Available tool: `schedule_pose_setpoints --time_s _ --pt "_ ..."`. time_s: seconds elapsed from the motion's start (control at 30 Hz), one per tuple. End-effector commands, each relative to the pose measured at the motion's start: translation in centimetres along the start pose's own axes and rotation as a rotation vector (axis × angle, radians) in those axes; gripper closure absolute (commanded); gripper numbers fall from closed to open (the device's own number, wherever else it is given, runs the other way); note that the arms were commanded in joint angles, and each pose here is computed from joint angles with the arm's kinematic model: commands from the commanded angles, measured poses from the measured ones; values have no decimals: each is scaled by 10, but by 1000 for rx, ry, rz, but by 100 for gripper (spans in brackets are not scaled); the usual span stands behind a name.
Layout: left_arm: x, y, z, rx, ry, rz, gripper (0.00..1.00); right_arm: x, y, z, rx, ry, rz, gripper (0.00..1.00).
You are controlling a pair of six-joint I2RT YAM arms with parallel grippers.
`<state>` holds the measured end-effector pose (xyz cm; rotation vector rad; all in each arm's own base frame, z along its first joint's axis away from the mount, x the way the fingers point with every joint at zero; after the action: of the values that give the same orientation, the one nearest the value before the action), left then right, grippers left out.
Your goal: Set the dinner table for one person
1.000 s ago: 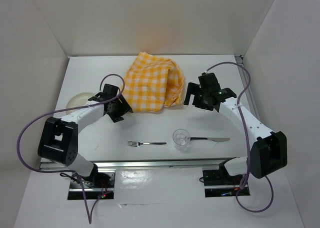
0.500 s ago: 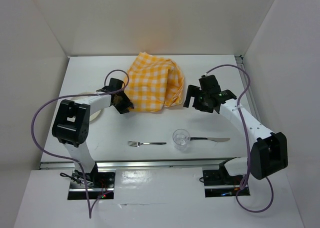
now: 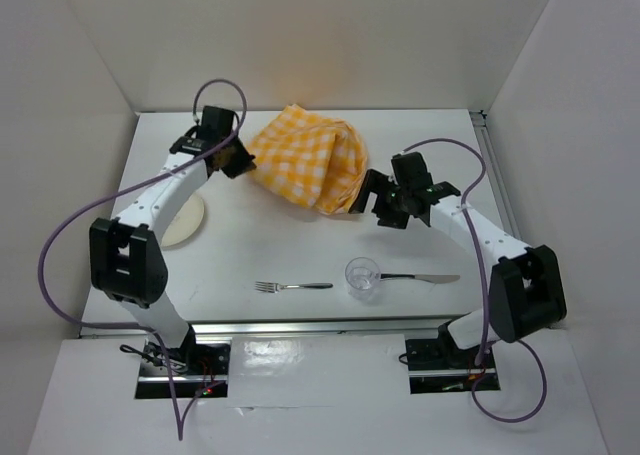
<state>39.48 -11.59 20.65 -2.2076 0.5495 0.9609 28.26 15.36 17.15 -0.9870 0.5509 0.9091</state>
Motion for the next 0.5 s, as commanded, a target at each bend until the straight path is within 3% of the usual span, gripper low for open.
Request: schedule_pose_setpoints --time_s 0.0,0.47 --pt "-57 -35 -31 59 93 -123 100 12 -24 23 59 -115 -44 0" --pt "-92 -60 -71 87 220 -165 100 73 -27 31 256 -182 92 0"
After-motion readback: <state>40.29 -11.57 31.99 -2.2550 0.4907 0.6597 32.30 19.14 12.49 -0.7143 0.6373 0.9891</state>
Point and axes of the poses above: each gripper's point midway between its finger pads, its own x axis out along the fingers, its own z axis along the line the jaws close on, y = z × x, the point moved 6 cm from there along -x, back along the fingers, and after that the axes turned 6 degrees about -x, right-handed, at the moved point
